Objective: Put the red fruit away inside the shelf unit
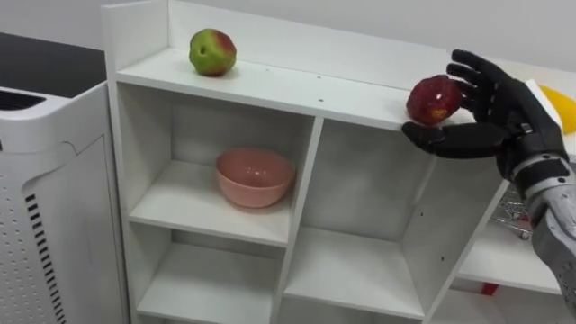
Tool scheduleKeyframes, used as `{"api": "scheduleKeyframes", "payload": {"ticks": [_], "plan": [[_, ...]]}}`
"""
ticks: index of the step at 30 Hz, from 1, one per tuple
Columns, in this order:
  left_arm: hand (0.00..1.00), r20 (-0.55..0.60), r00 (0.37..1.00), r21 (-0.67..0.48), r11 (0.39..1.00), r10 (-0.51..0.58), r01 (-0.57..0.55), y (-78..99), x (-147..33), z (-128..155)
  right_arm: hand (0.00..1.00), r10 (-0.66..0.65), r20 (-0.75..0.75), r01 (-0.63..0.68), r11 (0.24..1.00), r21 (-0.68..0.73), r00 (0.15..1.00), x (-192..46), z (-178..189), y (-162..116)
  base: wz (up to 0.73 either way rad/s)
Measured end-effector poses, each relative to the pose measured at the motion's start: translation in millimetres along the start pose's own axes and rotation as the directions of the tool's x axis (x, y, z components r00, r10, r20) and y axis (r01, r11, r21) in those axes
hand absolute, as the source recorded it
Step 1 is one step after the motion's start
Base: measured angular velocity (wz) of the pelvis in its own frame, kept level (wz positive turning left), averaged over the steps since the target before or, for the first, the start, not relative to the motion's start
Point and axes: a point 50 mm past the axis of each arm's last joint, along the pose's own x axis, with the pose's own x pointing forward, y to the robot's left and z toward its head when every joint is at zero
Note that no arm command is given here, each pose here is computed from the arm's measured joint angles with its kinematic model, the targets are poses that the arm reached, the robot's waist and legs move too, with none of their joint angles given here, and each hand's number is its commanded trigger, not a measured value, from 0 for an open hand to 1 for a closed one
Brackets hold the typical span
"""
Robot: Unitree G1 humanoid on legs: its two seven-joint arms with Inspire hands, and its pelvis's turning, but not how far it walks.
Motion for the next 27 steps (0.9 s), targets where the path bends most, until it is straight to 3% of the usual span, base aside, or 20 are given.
{"api": "scheduleKeyframes", "payload": {"ticks": [12,22,27], "plan": [[0.00,0.014,1.000,-0.010,1.000,0.009,-0.009,2.7,1.0,5.3,1.00,-0.060,0.031,0.060,0.998,0.000,0.998,4.0,8.4,-4.5,0.00],[0.00,0.032,0.999,-0.019,1.000,0.017,-0.017,7.8,2.1,7.0,1.00,-0.038,0.082,0.039,0.999,-0.007,0.996,3.7,17.9,1.8,-0.01],[0.00,0.022,1.000,-0.024,1.000,0.011,-0.011,5.9,2.4,5.7,1.00,0.012,0.137,-0.002,0.997,-0.072,0.990,-8.6,26.9,15.2,0.00]]}}
